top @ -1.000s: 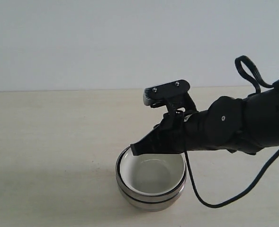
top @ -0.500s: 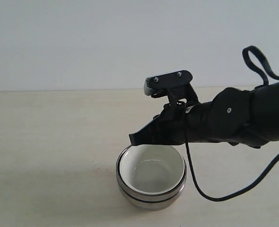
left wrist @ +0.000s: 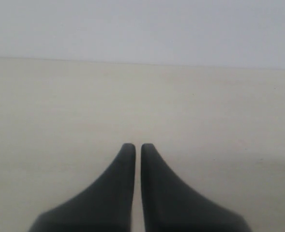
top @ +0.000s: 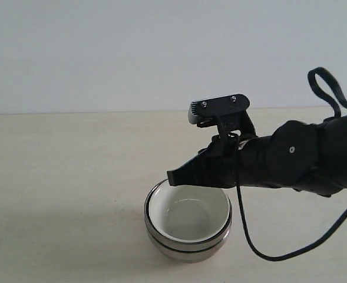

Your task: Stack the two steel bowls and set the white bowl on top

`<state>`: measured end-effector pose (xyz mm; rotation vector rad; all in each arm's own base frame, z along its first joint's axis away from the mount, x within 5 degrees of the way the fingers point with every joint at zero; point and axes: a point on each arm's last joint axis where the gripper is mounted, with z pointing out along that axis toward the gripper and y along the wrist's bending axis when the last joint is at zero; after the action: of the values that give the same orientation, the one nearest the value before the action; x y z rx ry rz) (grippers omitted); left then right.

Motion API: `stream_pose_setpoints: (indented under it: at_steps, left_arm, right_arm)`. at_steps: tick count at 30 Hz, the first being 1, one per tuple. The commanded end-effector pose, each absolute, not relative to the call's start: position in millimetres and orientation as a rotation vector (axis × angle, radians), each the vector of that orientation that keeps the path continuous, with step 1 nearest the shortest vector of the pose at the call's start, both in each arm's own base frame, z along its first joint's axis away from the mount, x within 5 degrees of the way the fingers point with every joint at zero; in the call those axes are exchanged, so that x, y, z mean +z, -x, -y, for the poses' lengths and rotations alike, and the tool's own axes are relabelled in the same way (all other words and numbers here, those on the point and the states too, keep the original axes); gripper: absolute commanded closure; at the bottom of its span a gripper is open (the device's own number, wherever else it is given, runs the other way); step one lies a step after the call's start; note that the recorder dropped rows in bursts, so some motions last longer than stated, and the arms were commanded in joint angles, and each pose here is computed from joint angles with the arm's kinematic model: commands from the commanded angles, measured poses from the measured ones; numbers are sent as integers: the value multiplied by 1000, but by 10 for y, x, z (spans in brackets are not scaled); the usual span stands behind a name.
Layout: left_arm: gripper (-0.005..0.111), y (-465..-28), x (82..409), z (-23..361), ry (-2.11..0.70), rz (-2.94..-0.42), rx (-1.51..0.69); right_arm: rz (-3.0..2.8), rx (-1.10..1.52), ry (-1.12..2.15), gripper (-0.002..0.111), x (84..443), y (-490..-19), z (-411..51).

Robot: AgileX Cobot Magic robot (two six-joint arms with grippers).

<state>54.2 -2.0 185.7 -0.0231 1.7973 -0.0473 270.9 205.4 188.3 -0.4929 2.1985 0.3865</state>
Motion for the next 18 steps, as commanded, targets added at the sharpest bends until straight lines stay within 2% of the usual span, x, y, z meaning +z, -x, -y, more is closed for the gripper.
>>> stream_pose_setpoints:
  at_steps: [1, 18]
  left_arm:
    - [103, -543, 1855, 23, 23, -1790, -54]
    - [103, -543, 1855, 23, 23, -1790, -54]
  right_arm:
    - [-2195, 357, 435, 108, 1687, -2764, -2109]
    - [-2214, 361, 478, 108, 1608, -2717, -2182]
